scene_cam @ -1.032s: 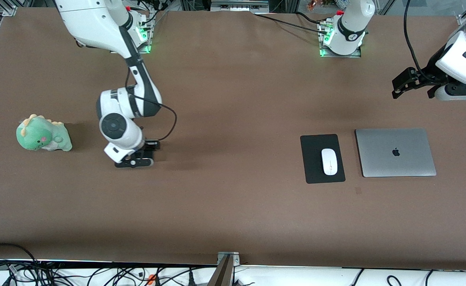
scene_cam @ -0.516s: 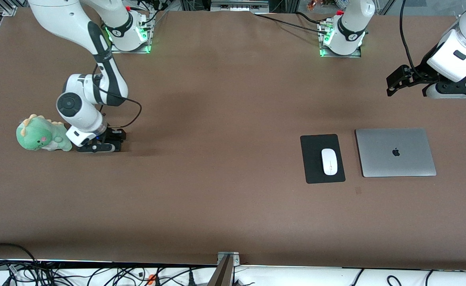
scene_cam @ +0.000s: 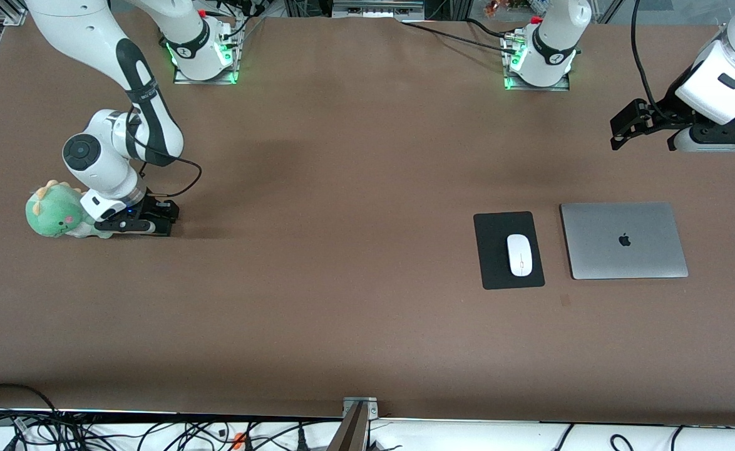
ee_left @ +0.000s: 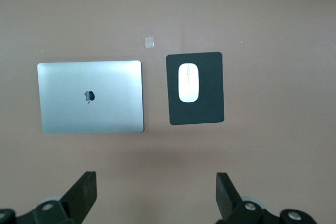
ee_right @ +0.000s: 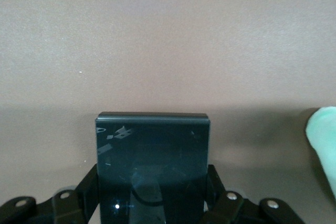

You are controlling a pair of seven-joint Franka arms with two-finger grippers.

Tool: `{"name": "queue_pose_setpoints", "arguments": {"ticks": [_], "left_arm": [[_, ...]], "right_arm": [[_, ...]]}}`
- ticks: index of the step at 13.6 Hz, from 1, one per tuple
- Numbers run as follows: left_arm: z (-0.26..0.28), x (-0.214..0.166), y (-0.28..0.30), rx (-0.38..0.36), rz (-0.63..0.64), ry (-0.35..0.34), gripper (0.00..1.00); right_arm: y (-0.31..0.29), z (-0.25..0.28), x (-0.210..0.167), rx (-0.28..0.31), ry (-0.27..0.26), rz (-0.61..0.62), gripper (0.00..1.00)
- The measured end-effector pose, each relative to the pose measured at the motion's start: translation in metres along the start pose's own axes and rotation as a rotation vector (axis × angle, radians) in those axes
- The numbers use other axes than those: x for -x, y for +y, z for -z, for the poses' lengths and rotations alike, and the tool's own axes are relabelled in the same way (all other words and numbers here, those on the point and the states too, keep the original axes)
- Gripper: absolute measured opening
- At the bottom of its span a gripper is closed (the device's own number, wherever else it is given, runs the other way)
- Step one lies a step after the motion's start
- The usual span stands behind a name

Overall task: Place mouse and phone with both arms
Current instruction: 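Carry the phone toward the green plush dinosaur with the right gripper, then lower the phone beside the dinosaur and open the right gripper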

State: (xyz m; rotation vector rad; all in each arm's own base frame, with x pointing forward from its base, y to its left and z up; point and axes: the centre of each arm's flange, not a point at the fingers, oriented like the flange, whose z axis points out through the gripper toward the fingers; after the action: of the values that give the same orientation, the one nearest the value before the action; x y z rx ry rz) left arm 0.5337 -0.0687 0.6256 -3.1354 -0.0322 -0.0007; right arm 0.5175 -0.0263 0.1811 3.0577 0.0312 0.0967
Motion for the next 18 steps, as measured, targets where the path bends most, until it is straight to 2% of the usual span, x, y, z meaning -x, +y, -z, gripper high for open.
{"name": "queue_pose_setpoints", "arguments": {"ticks": [4,5,6,7,9,14,18], "left_arm": [[0.0,0.0,0.0,0.0,0.0,-0.002,1.0],[0.0,0.0,0.0,0.0,0.0,-0.002,1.0],[0.0,0.0,0.0,0.0,0.0,-0.003,1.0],[0.0,0.0,0.0,0.0,0.0,-0.003,1.0],[0.0,0.0,0.0,0.0,0.0,-0.003,1.0],[0.0,0.0,-0.001,0.0,0.001,-0.003,1.0],[0.0,0.0,-0.002,0.0,0.003,-0.004,1.0]], "right_arm": [[0.003,-0.008,0.003,-0.028,0.002,0.019,0.81],[0.002,-0.008,0.003,-0.029,0.003,0.022,0.85],[0.001,-0.007,0.002,-0.03,0.006,0.026,0.96],[-0.001,-0.006,0.0,-0.031,0.008,0.03,1.0],[-0.006,-0.005,-0.002,-0.042,-0.005,0.038,1.0],[-0.016,0.04,-0.04,-0.162,-0.145,0.044,1.0],[0.0,0.105,-0.073,-0.237,-0.211,0.035,1.0]]}}
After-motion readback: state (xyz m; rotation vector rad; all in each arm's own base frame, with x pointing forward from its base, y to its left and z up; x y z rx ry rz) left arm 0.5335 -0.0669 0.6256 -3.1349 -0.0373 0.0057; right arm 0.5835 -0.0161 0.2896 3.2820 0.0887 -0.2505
